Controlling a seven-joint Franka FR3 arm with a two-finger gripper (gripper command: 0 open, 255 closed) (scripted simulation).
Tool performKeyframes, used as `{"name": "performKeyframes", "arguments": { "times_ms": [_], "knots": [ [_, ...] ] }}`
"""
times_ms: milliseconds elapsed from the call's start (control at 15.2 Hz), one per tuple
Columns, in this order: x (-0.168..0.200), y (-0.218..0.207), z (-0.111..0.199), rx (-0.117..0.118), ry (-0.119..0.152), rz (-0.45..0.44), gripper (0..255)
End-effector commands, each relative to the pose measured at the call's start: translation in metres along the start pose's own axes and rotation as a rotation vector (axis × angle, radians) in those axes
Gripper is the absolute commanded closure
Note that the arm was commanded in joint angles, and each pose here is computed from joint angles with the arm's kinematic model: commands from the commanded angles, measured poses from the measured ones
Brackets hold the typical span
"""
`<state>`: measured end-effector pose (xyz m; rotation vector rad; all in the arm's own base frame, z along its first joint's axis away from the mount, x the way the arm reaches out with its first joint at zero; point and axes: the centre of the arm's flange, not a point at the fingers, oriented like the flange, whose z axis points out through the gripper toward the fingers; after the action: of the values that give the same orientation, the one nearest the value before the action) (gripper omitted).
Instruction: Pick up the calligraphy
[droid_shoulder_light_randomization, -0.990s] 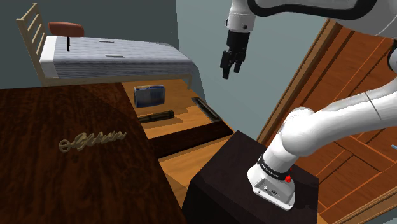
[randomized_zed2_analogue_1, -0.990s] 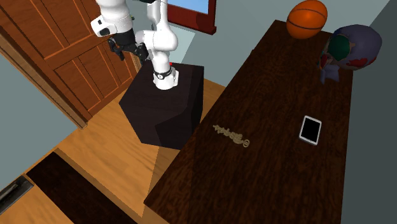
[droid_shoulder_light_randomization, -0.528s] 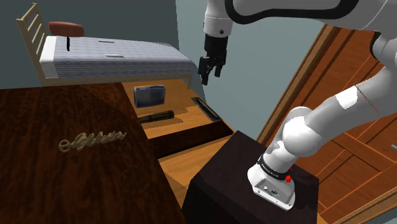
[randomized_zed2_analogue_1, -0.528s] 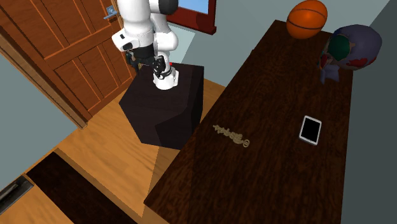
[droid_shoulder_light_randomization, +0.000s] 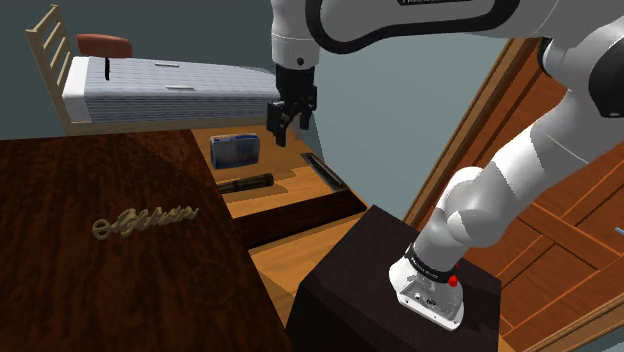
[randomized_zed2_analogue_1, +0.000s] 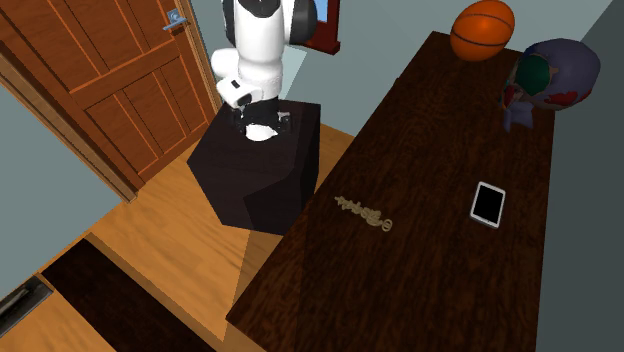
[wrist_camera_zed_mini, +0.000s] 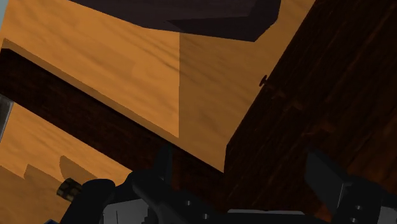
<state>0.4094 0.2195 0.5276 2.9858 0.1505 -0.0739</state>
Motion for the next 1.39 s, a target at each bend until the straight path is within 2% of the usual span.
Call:
{"name": "performKeyframes", "arguments": {
  "times_ms": [0, 1320],
  "knots": [
    [0.01, -0.026, 0.004, -0.008, 0.009, -0.016, 0],
    [0.097, -0.279, 0.038, -0.097, 0.101, -0.171, 0]
  ]
}}
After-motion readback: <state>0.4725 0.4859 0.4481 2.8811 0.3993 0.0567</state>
